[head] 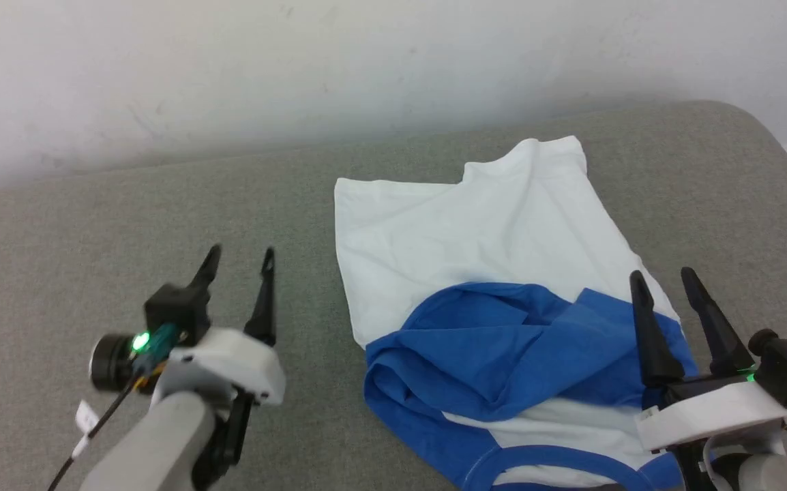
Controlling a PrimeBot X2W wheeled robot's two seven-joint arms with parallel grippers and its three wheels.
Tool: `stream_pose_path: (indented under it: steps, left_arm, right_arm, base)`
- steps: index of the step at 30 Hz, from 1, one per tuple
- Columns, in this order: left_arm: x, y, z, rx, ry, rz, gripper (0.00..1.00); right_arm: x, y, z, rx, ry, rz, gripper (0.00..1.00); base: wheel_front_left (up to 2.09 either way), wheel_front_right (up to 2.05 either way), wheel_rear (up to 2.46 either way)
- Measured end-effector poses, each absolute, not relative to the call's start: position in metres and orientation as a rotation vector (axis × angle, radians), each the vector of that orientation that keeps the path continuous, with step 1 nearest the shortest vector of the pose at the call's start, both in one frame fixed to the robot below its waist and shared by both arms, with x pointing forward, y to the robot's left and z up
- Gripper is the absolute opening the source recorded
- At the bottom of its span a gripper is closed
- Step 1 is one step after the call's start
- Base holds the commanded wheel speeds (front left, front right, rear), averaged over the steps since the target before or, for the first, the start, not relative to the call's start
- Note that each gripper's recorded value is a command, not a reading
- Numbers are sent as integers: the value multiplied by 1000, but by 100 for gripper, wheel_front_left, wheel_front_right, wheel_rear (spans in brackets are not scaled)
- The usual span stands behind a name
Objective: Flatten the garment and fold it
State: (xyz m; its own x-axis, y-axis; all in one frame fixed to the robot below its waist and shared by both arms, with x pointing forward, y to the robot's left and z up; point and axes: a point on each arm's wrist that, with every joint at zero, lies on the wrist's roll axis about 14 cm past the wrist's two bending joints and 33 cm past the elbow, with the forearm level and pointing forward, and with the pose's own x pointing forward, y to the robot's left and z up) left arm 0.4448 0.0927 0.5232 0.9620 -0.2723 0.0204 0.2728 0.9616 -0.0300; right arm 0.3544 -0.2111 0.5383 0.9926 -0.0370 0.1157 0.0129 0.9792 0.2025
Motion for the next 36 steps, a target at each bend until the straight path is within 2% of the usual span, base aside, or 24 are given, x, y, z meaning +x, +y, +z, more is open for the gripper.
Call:
stream_pose_path:
  steps: [6,9,12,16,19,27,36]
  left_arm:
    - [418,118,486,-56,86,-221,100]
    - [411,111,468,-46,160,-298,100]
    - [414,88,455,-26,258,-464,100]
    - [447,65,468,-9,303,-631,100]
    - [479,56,472,0,370,-687,100]
    - [564,52,464,26,564,-674,100]
    - [600,35,415,73,816,-675,100]
  right_arm:
    - [361,-199,529,194,-95,8,100]
    - [367,-193,524,193,-80,27,100]
    - [379,-183,523,190,-77,57,100]
    - [397,-170,519,183,-65,96,100]
    - [407,-167,509,183,-46,103,100]
    - [430,-153,479,183,11,142,100]
    - [426,-177,455,163,60,65,100]
  base:
    - [0,0,0]
    - [0,0,0]
    - [0,0,0]
    - [0,0,0]
    - [0,0,0]
    - [0,0,0]
    - [0,0,0]
